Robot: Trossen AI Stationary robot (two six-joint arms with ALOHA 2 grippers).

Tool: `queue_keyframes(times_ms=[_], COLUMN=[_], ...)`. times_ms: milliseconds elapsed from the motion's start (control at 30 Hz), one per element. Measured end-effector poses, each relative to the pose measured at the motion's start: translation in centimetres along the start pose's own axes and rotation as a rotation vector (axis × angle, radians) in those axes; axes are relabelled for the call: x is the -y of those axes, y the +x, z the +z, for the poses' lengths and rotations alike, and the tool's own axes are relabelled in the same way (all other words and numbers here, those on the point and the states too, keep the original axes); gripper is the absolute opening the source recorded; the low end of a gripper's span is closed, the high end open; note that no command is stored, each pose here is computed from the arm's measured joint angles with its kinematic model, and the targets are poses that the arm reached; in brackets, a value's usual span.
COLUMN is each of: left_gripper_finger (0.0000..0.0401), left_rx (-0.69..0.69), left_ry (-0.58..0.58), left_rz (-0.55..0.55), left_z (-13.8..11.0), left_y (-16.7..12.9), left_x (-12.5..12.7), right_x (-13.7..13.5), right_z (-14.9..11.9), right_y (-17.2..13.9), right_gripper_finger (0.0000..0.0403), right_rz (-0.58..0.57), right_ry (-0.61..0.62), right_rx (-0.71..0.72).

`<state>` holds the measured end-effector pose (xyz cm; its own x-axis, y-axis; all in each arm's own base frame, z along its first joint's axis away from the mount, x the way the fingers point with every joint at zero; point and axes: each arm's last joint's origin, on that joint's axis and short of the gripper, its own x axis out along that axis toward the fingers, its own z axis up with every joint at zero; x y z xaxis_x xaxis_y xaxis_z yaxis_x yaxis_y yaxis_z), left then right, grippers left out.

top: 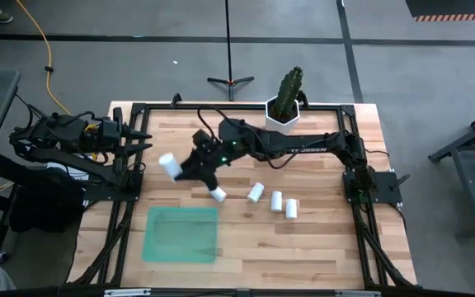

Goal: Pick and place pill bottles into a basket
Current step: Put the white pill bottle into the green bin

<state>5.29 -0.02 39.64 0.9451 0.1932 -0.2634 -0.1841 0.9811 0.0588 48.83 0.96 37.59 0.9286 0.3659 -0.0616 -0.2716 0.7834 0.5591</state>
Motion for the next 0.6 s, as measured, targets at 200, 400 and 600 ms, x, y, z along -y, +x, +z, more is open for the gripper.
queue_keyframes(times_ms=[200, 400, 600], left_gripper_finger=[0.0147, 0.0147, 0.0147], left_rx=[-0.008, -0.007, -0.007], left_ry=[0.003, 0.003, 0.003], left_rz=[0.0, 0.0, 0.001], left_z=[-0.1, -0.1, -0.1], left_y=[0.0, 0.0, 0.0], left_x=[0.0, 0.0, 0.0], right_x=[1.1, 2.0, 2.5], right_z=[-0.9, -2.6, -3.7], right_y=[-0.1, -0.5, -1.1], right_gripper_finger=[0.0132, 0.0132, 0.0132], right_rz=[-0.35, -0.519, -0.6], right_ry=[-0.118, -0.266, -0.401], right_rx=[0.031, -0.153, -0.314])
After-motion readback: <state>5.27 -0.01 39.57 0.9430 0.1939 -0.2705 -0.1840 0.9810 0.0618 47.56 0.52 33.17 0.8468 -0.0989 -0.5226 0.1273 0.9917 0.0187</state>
